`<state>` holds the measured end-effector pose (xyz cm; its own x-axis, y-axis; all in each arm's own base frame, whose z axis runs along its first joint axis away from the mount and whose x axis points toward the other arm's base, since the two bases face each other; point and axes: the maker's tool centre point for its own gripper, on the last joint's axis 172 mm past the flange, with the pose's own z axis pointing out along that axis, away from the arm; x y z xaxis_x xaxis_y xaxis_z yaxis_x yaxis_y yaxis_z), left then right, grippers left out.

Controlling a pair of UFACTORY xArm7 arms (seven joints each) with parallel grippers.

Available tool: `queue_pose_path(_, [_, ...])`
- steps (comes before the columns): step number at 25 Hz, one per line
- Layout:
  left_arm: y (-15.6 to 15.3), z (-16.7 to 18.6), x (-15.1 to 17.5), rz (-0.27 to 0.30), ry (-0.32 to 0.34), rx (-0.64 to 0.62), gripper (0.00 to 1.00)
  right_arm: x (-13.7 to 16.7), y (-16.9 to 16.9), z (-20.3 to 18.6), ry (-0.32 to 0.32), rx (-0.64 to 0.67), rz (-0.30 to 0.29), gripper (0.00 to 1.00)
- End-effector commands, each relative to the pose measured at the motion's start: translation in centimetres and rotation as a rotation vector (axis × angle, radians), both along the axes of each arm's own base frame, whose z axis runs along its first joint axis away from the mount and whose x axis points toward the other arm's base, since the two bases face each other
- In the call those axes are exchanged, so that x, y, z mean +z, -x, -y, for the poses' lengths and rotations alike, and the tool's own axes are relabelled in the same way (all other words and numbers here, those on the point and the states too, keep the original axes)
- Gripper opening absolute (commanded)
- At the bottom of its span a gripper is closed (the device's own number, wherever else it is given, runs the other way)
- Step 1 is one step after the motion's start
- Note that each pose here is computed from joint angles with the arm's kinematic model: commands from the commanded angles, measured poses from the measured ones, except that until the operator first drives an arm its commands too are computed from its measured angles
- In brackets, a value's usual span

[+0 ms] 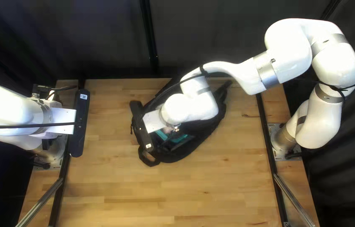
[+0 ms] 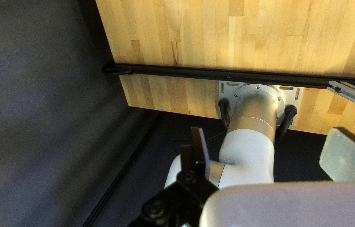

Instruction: Remove a lunch box from a kids backpack

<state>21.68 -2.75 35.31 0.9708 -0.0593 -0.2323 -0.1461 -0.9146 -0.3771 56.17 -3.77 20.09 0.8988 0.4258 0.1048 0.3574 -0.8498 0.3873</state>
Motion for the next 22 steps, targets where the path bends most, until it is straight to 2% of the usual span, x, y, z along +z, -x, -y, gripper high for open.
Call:
queue_pose_path(1, [0.0,0.0,0.0,0.0,0.0,0.0,1.0,2.6,-0.5,0.9,0.026,0.001,-0.007,0.0])
queue_pose_path(9, [0.0,0.0,0.0,0.0,0.0,0.0,1.0,5.6,-0.7,3.2,0.065,-0.003,-0.019,0.0])
queue_pose_path(19, [0.0,0.0,0.0,0.0,0.0,0.0,1.0,6.0,-0.8,3.6,0.071,-0.001,-0.018,0.0])
queue_pose_path(20, [-0.1,0.4,-0.4,0.006,0.018,0.014,1.0,6.0,-0.9,3.6,0.071,-0.001,-0.018,0.0])
queue_pose_path(22, [-1.0,1.2,-1.2,0.035,-0.002,-0.027,1.0,6.1,-1.0,3.6,0.07,-0.001,-0.016,0.0])
